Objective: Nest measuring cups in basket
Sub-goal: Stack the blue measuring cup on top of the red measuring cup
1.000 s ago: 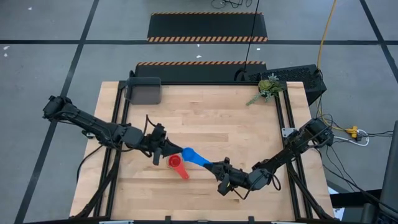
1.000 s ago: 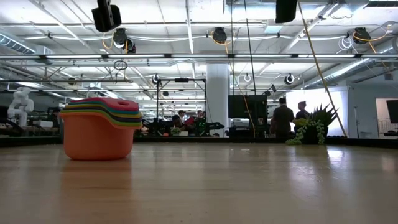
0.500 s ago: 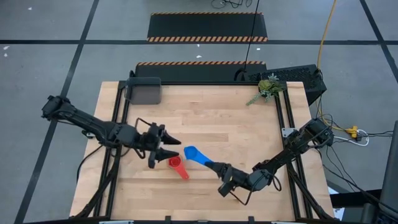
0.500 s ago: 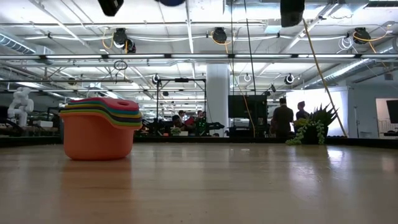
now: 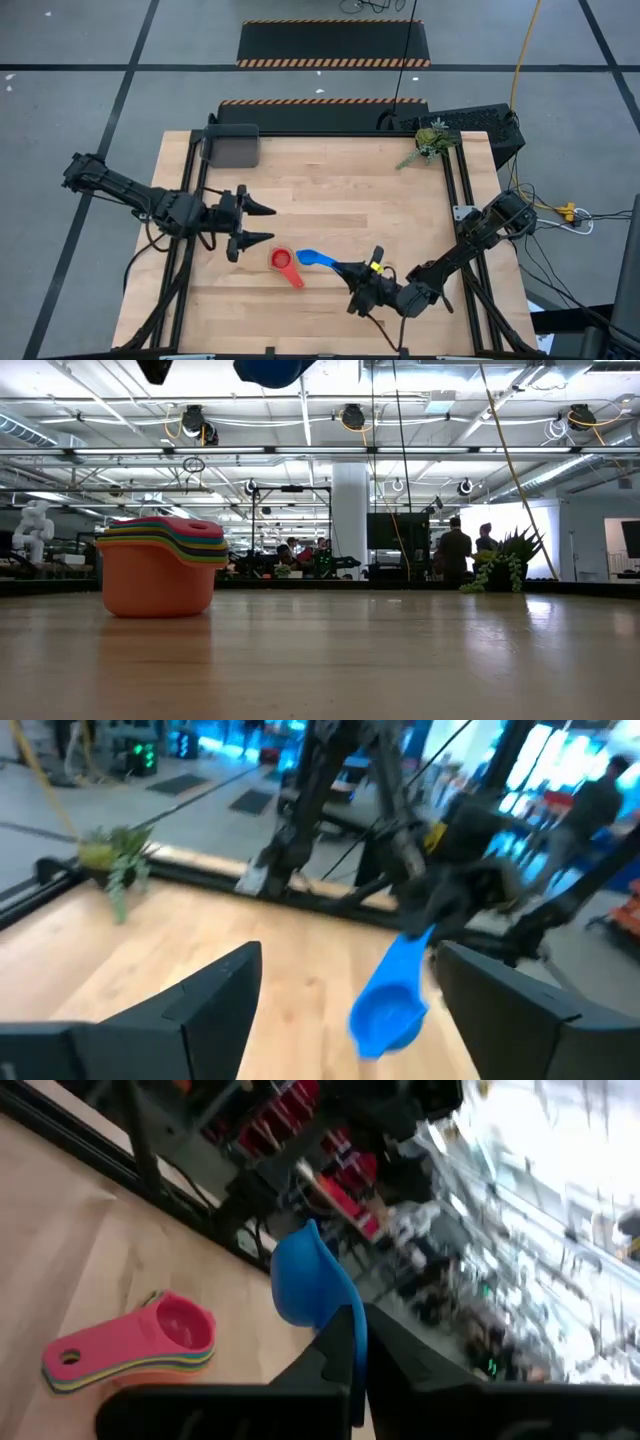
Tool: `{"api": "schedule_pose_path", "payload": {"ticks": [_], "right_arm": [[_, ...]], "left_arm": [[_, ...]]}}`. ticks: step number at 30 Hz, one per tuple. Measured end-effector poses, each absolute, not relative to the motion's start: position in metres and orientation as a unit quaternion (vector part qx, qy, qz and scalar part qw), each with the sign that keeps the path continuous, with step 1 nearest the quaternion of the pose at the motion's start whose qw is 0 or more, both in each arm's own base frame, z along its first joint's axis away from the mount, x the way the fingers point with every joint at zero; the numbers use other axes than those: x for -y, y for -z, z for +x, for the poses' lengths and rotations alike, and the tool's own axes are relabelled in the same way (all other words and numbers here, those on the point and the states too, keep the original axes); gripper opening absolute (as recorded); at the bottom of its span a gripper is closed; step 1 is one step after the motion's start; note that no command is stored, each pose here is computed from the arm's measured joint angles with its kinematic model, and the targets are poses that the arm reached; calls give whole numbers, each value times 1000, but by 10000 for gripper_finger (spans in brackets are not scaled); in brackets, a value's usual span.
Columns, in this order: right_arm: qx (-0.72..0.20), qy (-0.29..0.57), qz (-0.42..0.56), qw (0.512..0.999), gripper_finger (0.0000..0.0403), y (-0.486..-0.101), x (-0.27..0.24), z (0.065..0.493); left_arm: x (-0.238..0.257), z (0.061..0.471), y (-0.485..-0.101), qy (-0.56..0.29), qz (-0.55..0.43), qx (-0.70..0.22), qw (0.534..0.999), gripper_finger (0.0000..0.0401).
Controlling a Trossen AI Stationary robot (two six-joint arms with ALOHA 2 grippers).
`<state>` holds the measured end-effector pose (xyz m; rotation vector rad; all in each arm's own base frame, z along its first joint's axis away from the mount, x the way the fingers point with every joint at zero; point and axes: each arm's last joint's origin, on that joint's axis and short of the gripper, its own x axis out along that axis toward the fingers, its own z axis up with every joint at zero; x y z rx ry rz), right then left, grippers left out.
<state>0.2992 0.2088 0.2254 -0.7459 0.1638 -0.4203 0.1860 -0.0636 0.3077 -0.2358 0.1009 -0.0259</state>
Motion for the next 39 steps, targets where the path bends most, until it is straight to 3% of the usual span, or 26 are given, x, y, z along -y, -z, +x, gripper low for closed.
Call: {"api": "schedule_pose_path", "payload": {"ticks": [8,16,24,39], "right_arm": [[-99,222,-297,923,0,-245,-226,314],[-122,211,-387,889,0,-225,-261,356],[-182,248,-515,800,0,-202,-281,392],[-212,259,-527,781,0,-175,-273,412]], "left_arm": [[63,184,-294,1,-100,-116,988,266],[64,183,-295,7,-89,-116,989,231],[64,183,-294,5,-100,-118,988,212],[64,182,-292,4,-97,-127,987,211]]}}
